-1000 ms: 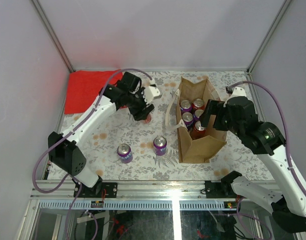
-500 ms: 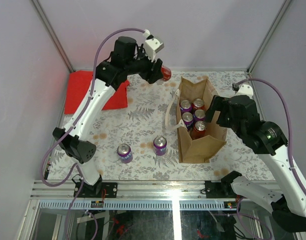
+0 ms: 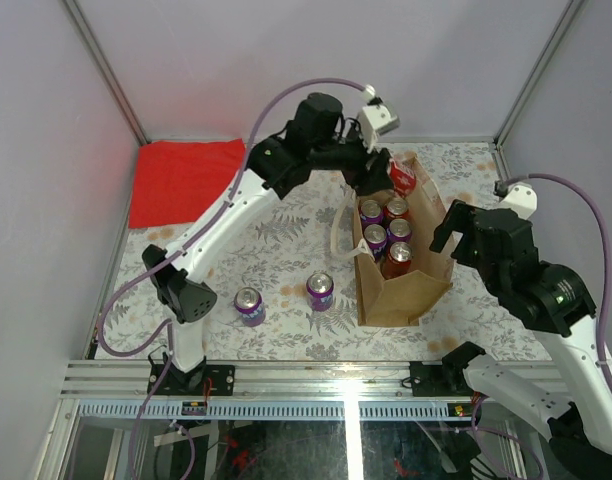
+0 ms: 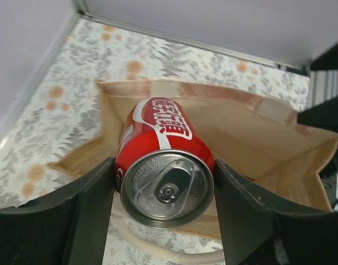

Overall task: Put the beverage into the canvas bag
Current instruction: Place the drink in the canvas bag.

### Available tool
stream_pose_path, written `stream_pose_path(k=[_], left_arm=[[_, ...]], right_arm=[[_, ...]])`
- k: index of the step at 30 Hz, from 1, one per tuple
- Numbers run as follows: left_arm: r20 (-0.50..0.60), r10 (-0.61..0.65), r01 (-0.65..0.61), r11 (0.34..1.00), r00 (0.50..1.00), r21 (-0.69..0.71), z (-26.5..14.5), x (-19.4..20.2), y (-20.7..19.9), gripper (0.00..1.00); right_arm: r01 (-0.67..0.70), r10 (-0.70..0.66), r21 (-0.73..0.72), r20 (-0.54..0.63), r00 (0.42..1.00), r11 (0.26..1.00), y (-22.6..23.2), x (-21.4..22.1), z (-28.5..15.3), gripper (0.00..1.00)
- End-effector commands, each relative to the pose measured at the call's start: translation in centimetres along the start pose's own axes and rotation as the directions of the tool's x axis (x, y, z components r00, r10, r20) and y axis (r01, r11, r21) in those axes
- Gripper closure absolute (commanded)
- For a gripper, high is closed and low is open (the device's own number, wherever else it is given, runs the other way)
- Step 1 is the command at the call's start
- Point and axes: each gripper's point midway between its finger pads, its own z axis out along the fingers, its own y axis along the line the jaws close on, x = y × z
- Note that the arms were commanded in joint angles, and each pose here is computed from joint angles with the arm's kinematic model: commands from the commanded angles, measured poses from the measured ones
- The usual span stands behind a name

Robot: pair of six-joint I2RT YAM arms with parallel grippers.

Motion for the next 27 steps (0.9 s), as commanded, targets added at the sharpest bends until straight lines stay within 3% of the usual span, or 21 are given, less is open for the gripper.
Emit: stream_pose_path(k=[1,15,27], left_arm=[[0.025,0.075,-0.077,0.993,0.997,0.088,1.3,0.0,-2.3,1.0],[-0.275,0.114,-0.051,0.973,0.955,0.225,6.3,11.1,-8.0,1.0],[-0.349,0.161,-0.105,0.979,0.923,0.175,7.2,12.8,-7.5,1.0]], right_arm=[[-0.036,0.034,0.049,0.038,0.999,0.998,-1.4,-0.8,-1.0,0.01],[0.013,-0.016,0.068,0.041,0.999,0.998,-3.2,-0.8,-2.9,0.0],[0.051,-0.056,0.094,0.057,0.997,0.994,-4.5,-0.9,-3.6,0.01]])
